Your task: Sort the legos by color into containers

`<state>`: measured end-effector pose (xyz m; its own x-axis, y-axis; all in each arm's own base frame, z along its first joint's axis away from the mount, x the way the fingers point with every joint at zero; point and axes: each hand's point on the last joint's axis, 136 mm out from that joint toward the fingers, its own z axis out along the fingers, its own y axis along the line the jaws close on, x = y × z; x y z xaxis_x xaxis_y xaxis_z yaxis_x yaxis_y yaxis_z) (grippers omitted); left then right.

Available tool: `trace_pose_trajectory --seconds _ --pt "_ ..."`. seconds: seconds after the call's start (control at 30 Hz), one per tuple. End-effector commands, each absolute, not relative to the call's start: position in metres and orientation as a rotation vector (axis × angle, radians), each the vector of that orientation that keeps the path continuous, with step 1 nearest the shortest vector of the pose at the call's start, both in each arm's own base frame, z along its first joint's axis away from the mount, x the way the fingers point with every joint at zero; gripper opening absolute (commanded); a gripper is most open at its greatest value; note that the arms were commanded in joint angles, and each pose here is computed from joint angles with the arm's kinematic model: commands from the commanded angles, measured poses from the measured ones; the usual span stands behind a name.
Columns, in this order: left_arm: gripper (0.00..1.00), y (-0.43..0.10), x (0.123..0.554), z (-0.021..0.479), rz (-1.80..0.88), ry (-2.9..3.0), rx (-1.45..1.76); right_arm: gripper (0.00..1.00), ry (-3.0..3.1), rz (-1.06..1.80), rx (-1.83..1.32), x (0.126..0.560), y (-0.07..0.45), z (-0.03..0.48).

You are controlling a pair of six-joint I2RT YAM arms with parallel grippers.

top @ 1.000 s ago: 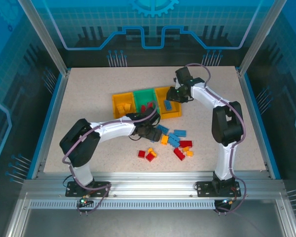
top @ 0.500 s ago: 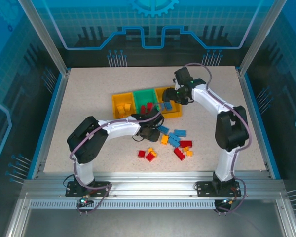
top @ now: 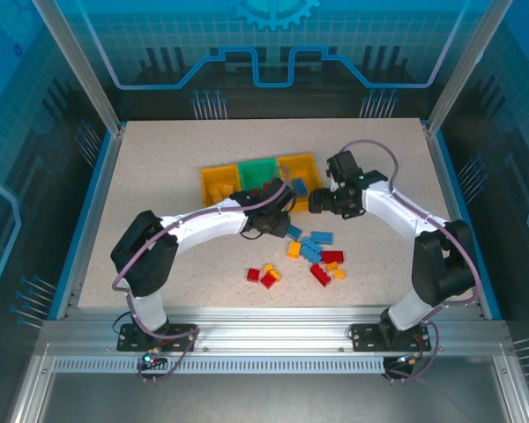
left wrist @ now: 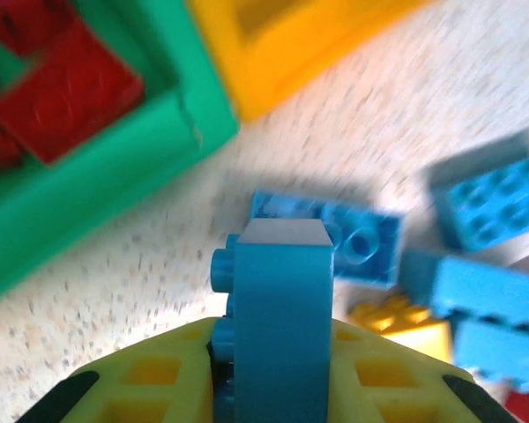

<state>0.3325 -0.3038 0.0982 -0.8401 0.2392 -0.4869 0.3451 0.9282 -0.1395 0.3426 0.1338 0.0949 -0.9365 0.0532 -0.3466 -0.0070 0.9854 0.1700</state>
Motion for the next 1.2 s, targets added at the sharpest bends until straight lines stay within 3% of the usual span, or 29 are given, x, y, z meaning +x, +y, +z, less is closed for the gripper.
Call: trace_pose_trajectory --seconds 0.0,0.2,0.4,0.6,0.83,1.17 --pt "0.29 -0.31 0.362 0.148 -0.362 2.507 0.348 0.86 2.769 0.284 0.067 0.331 0.134 0.09" --pt "0.3 -0.324 0.405 0.167 -0.374 2.474 0.339 0.89 2.802 0.298 0.082 0.31 0.141 0.068" --pt "0.3 -0.336 0.443 0.151 -0.512 2.517 0.276 0.9 2.859 0.301 0.129 0.296 0.146 0.046" --pt "0.39 -0.339 0.46 0.142 -0.526 2.526 0.251 0.89 2.873 0.282 0.164 0.291 0.148 0.038" --pt "0.58 -0.341 0.456 0.145 -0.558 2.527 0.232 0.87 2.904 0.242 0.182 0.29 0.15 0.03" --pt "0.65 -0.332 0.423 0.167 -0.598 2.468 0.24 0.83 2.926 0.178 0.174 0.292 0.146 0.02"
